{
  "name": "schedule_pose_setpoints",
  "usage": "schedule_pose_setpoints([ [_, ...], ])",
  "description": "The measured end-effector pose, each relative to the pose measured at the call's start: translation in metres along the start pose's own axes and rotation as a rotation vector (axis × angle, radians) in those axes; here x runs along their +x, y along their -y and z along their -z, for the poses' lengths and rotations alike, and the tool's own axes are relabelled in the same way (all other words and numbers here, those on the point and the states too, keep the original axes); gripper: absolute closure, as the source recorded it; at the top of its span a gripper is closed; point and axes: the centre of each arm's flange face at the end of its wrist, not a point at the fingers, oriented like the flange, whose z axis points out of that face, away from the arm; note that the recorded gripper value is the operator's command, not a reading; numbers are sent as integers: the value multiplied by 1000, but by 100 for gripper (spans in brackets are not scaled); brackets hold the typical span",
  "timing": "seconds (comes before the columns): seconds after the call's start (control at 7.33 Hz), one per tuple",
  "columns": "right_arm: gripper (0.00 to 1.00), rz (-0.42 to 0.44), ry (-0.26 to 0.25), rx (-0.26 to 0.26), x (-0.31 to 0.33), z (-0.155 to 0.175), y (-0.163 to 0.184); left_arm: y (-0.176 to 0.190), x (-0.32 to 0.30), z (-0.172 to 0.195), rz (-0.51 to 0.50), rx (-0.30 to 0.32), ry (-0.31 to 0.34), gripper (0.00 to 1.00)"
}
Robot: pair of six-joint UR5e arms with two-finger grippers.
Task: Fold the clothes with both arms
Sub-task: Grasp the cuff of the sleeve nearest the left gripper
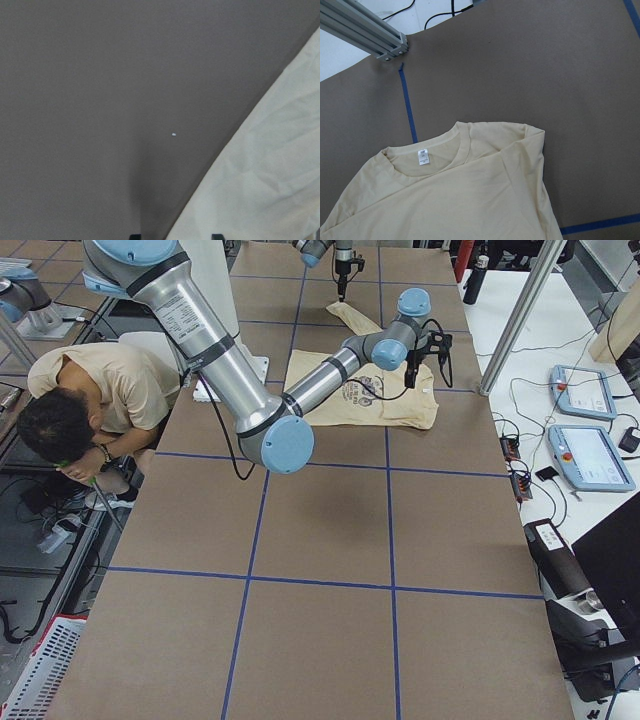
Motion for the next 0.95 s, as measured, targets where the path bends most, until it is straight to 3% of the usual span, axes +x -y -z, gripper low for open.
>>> schedule_pose_setpoints([
  [0.82, 3, 0, 6, 2, -4, 2, -2, -7, -3, -3, 8, -15, 4, 45],
  [0.95, 3, -1, 8, 1, -4, 2, -2, -7, -3, -4, 7, -17, 4, 58],
])
